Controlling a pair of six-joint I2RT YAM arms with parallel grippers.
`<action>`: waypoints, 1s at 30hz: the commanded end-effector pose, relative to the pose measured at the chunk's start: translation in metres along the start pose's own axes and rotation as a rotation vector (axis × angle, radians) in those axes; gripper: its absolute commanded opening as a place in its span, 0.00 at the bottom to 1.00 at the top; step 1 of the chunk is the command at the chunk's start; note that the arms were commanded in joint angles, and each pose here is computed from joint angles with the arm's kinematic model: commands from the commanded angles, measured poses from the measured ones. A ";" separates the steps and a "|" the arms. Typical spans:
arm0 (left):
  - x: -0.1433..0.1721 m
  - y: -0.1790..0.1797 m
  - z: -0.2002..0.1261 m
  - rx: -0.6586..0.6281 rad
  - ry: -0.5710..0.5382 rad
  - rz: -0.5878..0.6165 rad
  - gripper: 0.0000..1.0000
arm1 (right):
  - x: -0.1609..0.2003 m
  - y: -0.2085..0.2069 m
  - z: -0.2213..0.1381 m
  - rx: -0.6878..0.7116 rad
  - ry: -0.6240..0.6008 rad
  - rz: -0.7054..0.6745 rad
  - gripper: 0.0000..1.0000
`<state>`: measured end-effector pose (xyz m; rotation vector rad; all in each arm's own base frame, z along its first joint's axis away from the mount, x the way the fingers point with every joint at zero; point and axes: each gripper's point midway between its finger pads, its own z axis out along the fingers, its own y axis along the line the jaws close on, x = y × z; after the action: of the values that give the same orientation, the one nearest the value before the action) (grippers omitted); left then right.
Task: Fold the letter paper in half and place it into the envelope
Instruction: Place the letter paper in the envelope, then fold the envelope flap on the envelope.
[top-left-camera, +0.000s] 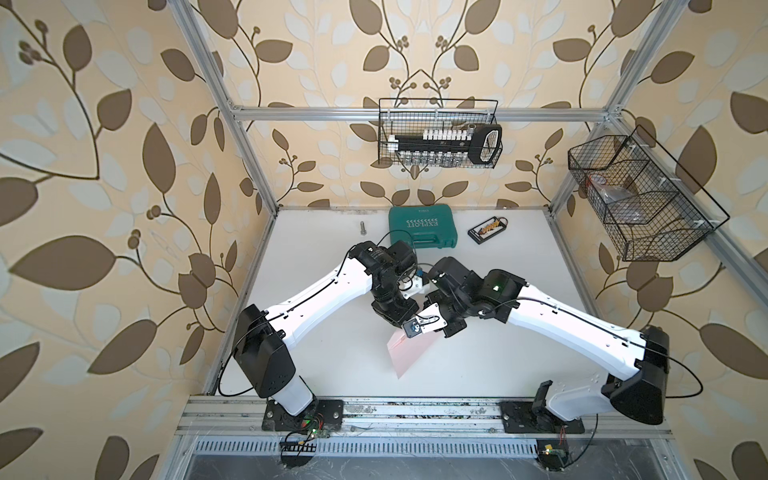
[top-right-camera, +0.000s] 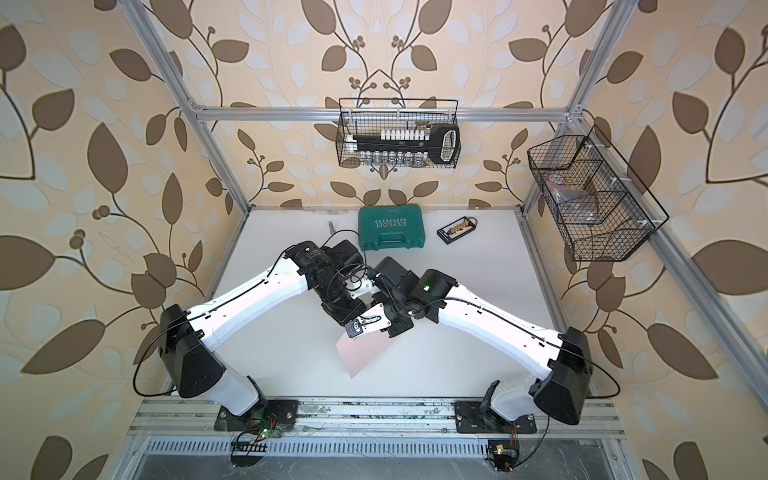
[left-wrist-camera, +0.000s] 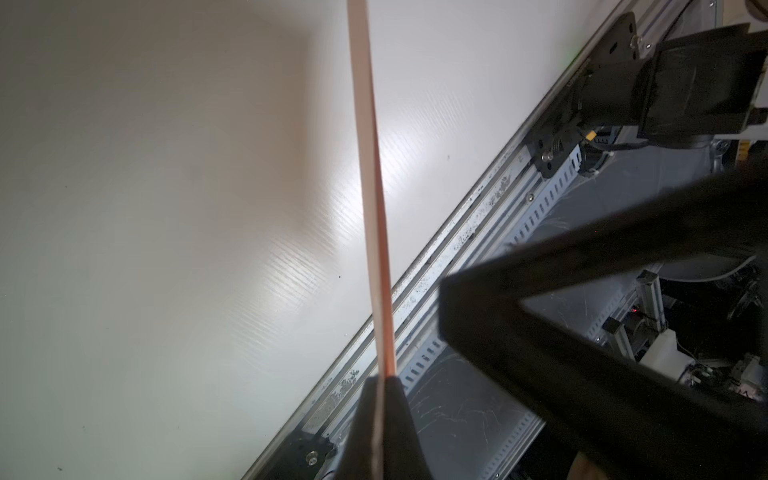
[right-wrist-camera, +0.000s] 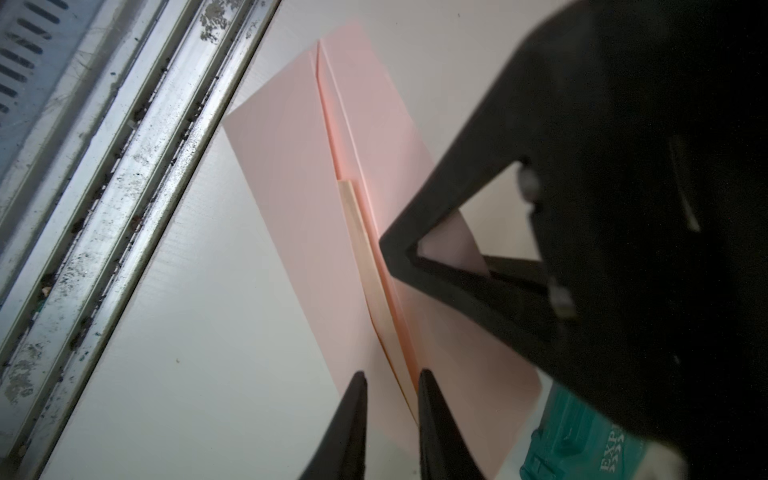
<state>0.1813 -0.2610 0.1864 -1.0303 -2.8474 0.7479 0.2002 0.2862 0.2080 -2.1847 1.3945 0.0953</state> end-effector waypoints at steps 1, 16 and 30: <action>-0.012 0.012 -0.018 -0.032 -0.124 -0.025 0.00 | 0.010 -0.002 -0.018 0.049 -0.021 0.107 0.24; -0.031 0.079 -0.007 0.161 -0.399 -0.411 0.00 | 0.077 -0.049 -0.037 0.308 -0.092 1.126 0.00; 0.009 0.134 0.037 -0.075 -0.317 -0.574 0.00 | 0.072 -0.008 0.105 -0.116 0.070 1.758 0.00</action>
<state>0.2465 -0.1925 0.0974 -0.0805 -3.1398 0.8953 0.2701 0.2657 0.1084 -0.5612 2.7701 0.6025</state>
